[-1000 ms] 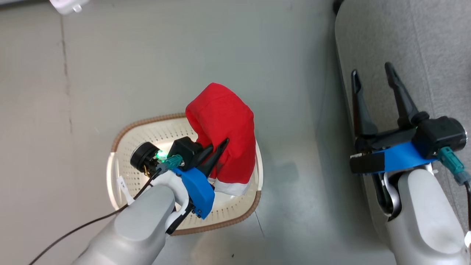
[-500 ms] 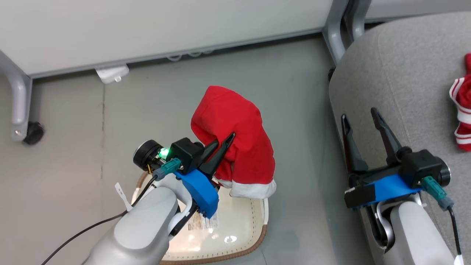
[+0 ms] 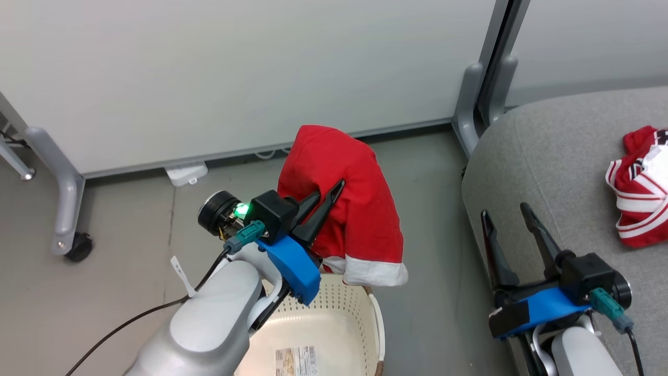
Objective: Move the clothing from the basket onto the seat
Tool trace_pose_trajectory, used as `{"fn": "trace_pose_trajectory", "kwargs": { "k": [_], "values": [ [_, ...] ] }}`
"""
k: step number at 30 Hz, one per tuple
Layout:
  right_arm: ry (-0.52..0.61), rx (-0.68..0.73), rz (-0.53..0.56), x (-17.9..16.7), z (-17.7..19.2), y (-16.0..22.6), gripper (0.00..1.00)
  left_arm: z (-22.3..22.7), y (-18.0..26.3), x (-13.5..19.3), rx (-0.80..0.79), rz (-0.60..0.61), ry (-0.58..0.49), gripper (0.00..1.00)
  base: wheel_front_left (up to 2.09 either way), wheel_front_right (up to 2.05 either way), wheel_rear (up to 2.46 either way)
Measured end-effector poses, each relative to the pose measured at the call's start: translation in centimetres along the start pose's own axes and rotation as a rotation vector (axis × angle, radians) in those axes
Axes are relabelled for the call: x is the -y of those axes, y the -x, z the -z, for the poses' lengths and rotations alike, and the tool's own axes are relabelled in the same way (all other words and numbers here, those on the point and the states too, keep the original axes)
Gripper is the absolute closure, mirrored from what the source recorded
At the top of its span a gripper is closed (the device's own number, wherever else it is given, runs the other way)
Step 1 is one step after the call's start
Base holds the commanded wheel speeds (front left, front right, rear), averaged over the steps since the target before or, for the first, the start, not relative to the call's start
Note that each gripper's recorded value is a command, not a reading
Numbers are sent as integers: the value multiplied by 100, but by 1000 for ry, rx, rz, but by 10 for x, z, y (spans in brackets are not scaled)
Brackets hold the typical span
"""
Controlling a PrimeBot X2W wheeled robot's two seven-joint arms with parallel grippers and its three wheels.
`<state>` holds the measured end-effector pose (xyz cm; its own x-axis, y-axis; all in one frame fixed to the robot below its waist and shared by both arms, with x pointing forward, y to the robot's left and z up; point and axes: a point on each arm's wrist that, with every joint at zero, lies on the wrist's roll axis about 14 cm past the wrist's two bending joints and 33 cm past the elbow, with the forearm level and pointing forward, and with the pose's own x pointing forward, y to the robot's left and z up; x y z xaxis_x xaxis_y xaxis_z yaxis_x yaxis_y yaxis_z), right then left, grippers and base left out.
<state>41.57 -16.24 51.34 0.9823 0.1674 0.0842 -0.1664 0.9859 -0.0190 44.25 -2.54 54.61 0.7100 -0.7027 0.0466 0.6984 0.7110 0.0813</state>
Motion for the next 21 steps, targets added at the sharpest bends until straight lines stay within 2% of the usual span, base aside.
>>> {"fn": "trace_pose_trajectory", "kwargs": {
  "k": [8,21],
  "values": [
    [-6,25,-12,-9,-11,17,0,-26,9,11,43,7,-49,100,0,0,0],
    [-14,62,-107,-43,-23,13,0,-24,9,13,35,13,-45,100,0,0,0]
  ]
}}
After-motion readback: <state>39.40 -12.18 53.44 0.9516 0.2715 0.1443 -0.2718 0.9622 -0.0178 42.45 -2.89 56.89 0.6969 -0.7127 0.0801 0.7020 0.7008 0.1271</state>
